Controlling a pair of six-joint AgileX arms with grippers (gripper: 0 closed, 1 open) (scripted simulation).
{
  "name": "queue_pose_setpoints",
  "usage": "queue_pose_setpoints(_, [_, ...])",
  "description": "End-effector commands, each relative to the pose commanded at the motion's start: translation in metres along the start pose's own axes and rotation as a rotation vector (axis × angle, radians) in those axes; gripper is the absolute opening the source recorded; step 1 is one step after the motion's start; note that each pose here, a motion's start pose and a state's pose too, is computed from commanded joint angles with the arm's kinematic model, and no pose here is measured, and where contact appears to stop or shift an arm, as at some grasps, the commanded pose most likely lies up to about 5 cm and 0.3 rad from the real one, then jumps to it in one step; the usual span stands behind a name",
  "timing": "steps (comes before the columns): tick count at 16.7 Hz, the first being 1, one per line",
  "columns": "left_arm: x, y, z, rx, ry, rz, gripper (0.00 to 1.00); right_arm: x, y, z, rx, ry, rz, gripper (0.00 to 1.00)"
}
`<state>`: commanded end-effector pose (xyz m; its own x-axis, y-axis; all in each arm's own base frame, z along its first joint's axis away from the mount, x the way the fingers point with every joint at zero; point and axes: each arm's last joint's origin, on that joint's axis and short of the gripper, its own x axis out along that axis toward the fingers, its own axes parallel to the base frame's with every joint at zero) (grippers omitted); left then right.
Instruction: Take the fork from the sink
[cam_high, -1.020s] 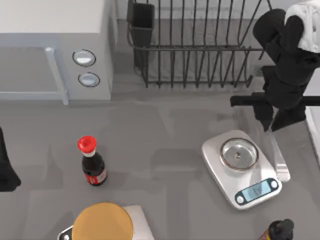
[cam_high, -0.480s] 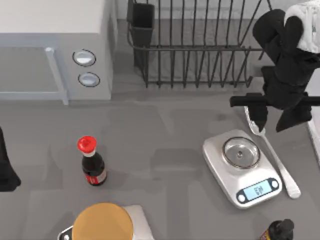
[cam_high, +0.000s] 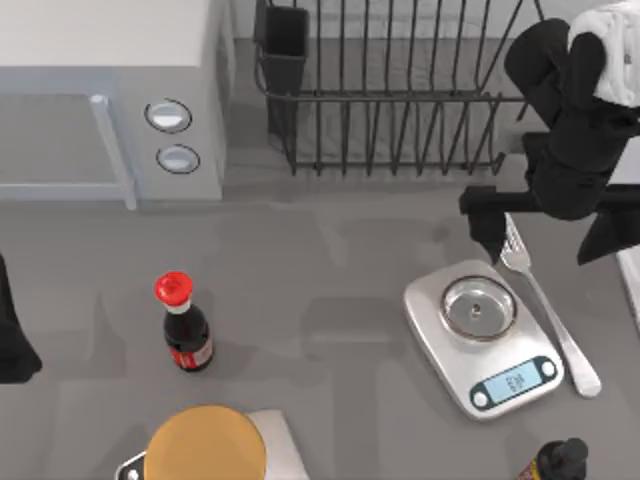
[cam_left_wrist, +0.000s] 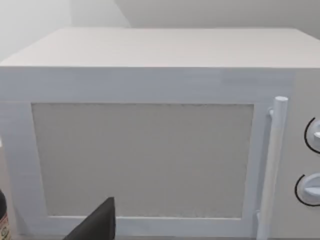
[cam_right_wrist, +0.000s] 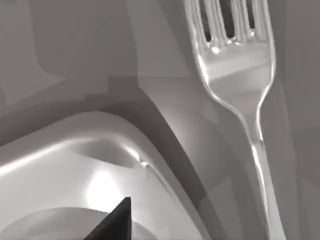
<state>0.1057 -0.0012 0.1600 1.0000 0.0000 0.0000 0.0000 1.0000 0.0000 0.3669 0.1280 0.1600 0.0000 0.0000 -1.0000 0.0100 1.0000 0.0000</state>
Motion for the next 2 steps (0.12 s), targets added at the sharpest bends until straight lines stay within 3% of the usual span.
queue_pose_setpoints(2, [0.0000, 0.0000, 0.0000, 0.000, 0.000, 0.000, 1.00, 0.0000, 0.0000, 0.0000, 0.000, 0.000, 0.000, 1.00])
